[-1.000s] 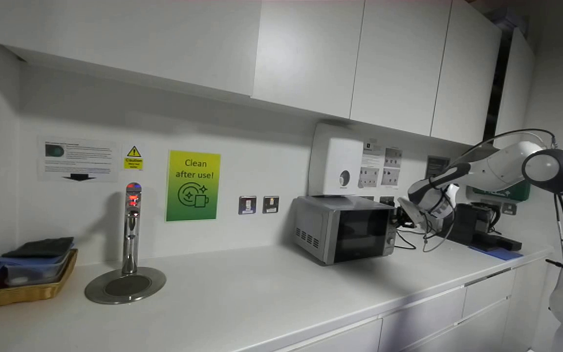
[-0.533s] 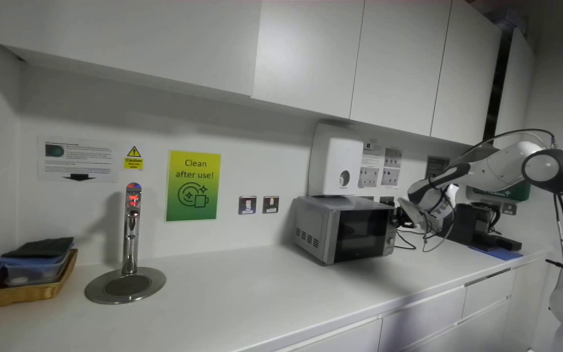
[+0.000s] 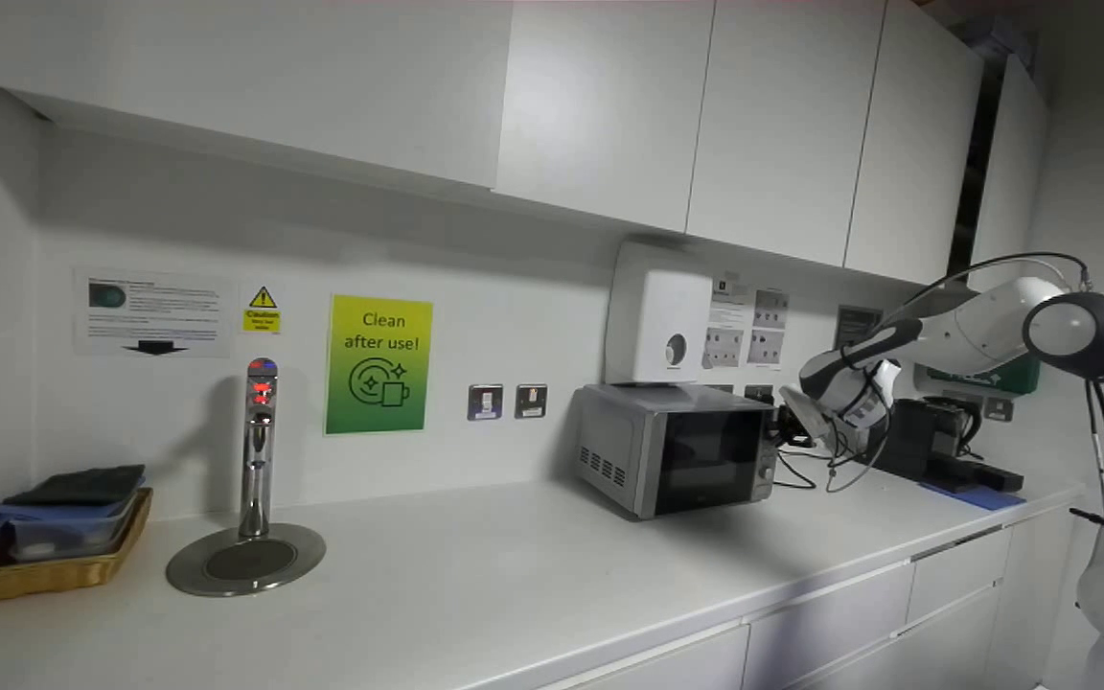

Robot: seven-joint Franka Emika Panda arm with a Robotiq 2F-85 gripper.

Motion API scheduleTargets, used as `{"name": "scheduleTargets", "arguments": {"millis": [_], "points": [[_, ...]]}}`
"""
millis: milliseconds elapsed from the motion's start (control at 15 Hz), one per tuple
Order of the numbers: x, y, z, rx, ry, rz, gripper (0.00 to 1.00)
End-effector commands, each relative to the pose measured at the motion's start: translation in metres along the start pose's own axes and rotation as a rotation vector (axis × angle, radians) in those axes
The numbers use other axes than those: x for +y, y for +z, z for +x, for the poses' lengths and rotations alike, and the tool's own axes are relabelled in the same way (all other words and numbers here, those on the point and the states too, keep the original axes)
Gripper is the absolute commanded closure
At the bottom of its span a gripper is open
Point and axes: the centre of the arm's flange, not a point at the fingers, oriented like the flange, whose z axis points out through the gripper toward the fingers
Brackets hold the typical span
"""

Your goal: Press a button on the microwave.

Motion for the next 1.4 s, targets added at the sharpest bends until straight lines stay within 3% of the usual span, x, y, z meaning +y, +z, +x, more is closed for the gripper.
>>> {"name": "scheduleTargets", "arguments": {"millis": [0, 600, 800, 1067, 1333], "points": [[-0.014, -0.001, 0.007, 0.017, -0.008, 0.038, 1.0], [0.002, -0.035, 0.022, 0.032, -0.171, -0.029, 1.0], [0.006, -0.045, 0.022, 0.015, -0.248, -0.09, 1.0], [0.013, -0.06, 0.021, -0.055, -0.365, -0.212, 1.0], [0.015, -0.085, 0.017, -0.13, -0.48, -0.28, 1.0]]}}
